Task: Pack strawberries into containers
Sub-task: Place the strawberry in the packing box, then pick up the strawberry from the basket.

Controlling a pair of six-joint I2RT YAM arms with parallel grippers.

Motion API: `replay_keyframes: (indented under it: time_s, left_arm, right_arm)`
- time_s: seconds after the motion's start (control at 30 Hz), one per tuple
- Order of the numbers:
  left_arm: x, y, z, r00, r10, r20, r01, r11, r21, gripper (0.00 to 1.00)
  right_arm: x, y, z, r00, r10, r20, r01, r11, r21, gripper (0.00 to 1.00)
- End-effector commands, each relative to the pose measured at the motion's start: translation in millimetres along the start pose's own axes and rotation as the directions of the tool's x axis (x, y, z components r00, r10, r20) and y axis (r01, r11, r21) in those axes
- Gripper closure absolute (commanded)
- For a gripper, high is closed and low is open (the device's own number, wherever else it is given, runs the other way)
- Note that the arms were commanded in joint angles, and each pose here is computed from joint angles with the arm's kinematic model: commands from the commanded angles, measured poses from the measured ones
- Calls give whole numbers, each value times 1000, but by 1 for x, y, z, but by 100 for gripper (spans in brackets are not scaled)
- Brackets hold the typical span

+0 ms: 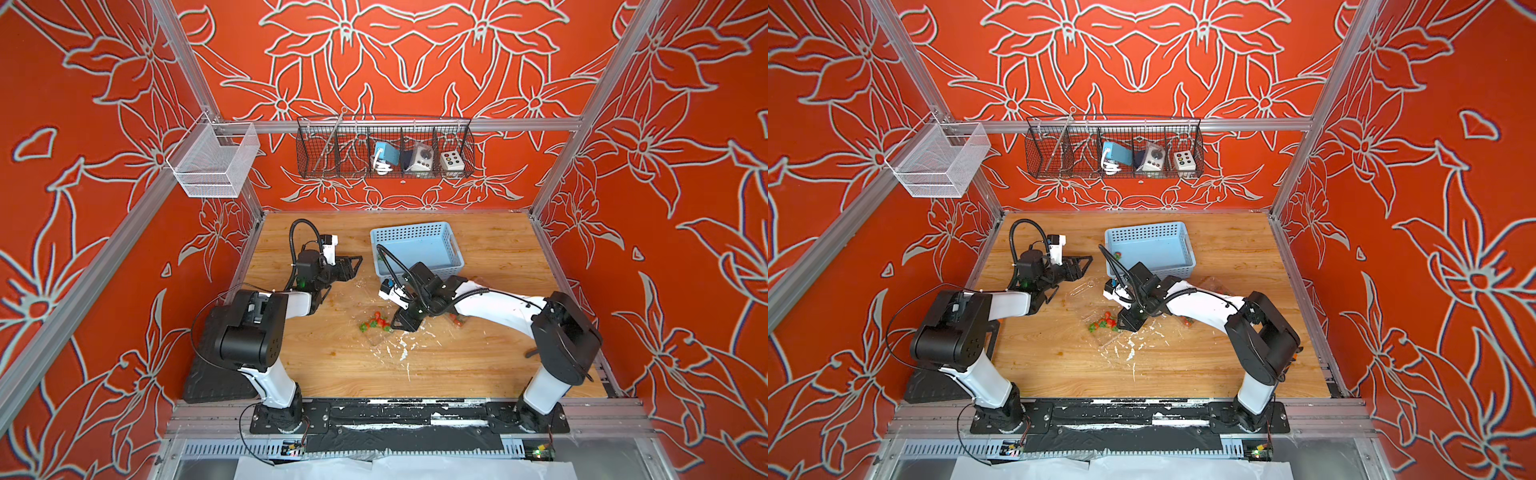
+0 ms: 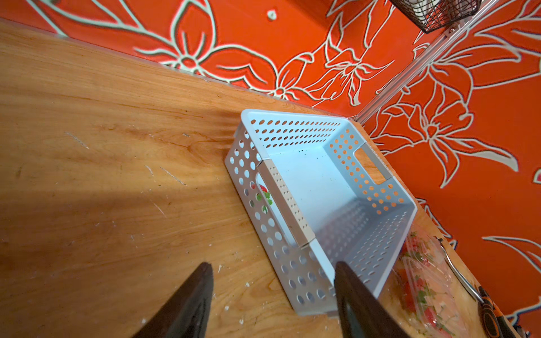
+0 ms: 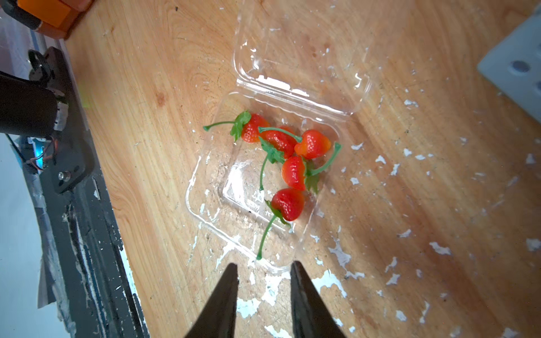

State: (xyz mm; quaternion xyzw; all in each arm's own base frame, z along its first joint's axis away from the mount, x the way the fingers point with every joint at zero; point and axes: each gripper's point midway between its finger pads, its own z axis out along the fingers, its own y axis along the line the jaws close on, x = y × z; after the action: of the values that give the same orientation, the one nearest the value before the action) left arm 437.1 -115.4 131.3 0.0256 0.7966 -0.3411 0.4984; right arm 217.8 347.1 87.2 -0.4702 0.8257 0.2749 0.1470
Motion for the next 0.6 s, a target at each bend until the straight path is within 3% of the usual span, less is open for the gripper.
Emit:
replay_keyframes:
  time_s: [0.0,0.3,0.57]
  left_arm:
    - [-13,-4,-7,999,32,37,-32,999,-2,35]
    - [-21,-5,-13,997,61,57,-59,998,-32,35]
    - [-21,-2,-13,996,71,47,-69,997,-40,35]
  right_arm:
    - [-29,-4,-19,997,-33,75,28,997,68,67]
    - [-104,-102,-70,955,96,280,-171,951,256,65]
    - [-134,-183,-40,945,175,276,-238,947,216,58]
